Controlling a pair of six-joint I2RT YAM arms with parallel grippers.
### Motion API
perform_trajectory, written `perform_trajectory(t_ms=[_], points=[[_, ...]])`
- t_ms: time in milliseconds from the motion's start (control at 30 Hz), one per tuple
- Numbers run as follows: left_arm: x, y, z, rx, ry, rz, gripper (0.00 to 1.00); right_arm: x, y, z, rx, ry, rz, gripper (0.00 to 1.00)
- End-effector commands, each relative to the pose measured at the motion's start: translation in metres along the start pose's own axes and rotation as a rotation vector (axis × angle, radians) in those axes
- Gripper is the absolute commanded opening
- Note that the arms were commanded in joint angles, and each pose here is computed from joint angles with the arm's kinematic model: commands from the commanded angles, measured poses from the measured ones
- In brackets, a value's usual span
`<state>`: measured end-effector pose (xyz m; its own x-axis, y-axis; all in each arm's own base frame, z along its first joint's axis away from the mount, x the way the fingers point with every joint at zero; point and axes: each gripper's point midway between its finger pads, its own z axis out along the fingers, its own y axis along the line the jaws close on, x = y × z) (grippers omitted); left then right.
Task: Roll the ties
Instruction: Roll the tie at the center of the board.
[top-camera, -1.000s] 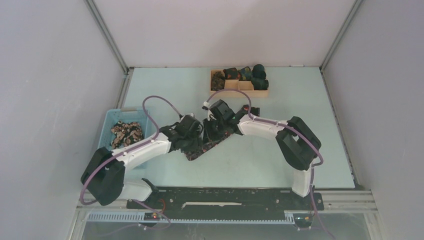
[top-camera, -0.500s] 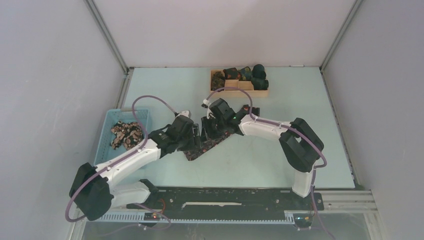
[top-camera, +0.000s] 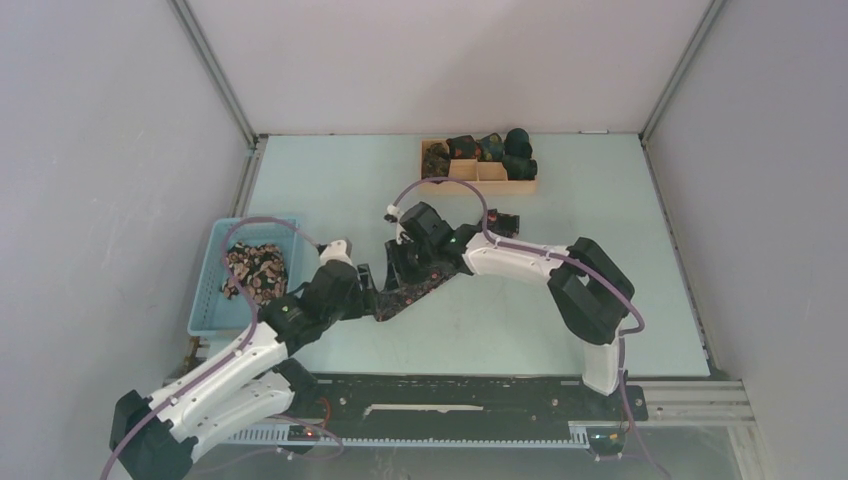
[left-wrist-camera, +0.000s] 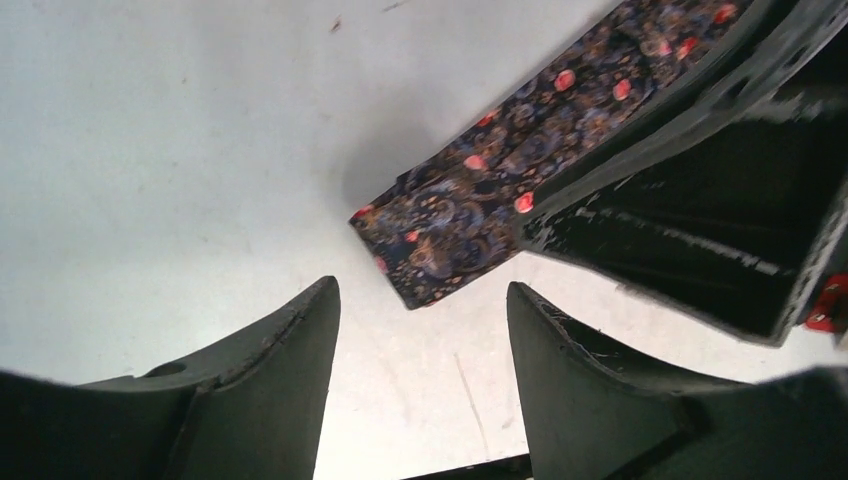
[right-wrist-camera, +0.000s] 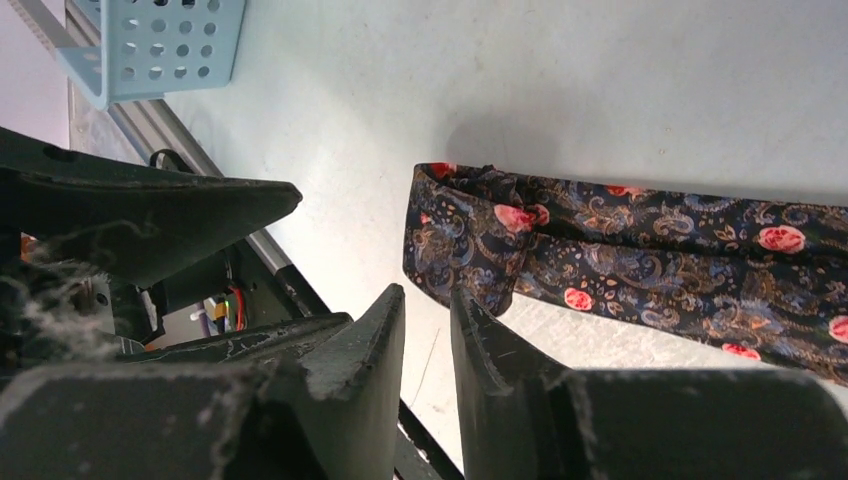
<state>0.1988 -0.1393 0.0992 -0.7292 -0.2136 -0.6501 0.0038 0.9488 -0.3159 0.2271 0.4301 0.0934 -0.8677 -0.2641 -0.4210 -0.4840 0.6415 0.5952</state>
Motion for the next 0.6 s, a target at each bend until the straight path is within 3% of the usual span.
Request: perform_trajectory(t_ms=[0,333,567], points=[[0.0,0.012,0.001,-0.024,-0.06,-0.029,0.67,-0.008,0.002,0.01,0.017,-0.003,-0.019,0.26],[0.012,0.025,0.007,-0.031,-0.094,-0.089,0.67,0.004,-0.011,0.026,0.06,0.048,-0.018,0.22],[0.012,0.012,0.011,0.052,-0.117,-0.144,0.66,0.011,-0.022,0.03,0.072,0.071,-0.003,0.19]])
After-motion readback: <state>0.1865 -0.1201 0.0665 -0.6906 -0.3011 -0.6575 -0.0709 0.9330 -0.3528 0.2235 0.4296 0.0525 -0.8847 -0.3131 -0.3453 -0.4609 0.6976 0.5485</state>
